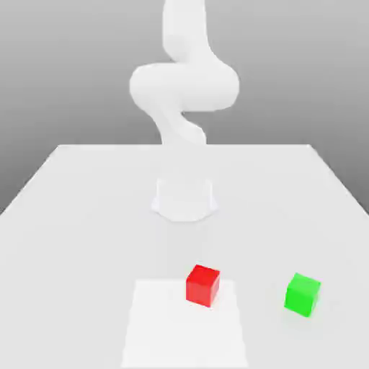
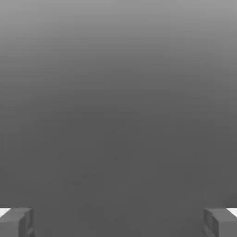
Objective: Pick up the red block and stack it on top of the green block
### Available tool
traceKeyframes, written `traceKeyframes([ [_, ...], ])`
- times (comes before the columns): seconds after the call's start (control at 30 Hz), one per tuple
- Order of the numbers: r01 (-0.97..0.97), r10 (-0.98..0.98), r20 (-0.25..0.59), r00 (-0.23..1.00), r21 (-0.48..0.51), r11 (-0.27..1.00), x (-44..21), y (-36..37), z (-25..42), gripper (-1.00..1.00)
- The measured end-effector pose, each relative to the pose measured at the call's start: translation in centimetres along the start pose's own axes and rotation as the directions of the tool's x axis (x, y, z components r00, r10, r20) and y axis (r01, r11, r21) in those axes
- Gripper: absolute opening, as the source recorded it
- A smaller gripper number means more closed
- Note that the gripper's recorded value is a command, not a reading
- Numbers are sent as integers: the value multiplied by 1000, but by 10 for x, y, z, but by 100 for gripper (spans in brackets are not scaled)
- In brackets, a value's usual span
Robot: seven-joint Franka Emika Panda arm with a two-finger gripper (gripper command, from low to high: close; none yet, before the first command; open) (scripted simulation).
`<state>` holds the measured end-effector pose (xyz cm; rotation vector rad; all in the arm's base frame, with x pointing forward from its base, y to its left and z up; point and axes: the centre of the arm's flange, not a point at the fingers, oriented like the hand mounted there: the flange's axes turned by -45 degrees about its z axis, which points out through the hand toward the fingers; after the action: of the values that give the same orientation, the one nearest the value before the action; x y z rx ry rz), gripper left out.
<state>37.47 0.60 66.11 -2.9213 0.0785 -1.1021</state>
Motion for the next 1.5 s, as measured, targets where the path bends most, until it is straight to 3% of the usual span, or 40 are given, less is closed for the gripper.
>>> traceKeyframes([
  [0.3,-159,175,320,931,-75,984,-112,-13,201,0],
  [0.6,-262,368,585,723,-260,929,-312,-12,322,0],
  [0.8,-266,382,600,703,-276,924,-359,-11,363,0],
  [0.83,-266,381,600,703,-275,924,-363,-10,367,-100],
  [1.07,-266,381,599,704,-275,924,-363,-10,367,-100],
  [1.3,-263,378,600,705,-274,925,-327,-13,327,-100],
  [1.5,-202,302,618,726,-228,953,-309,-69,320,-100],
])
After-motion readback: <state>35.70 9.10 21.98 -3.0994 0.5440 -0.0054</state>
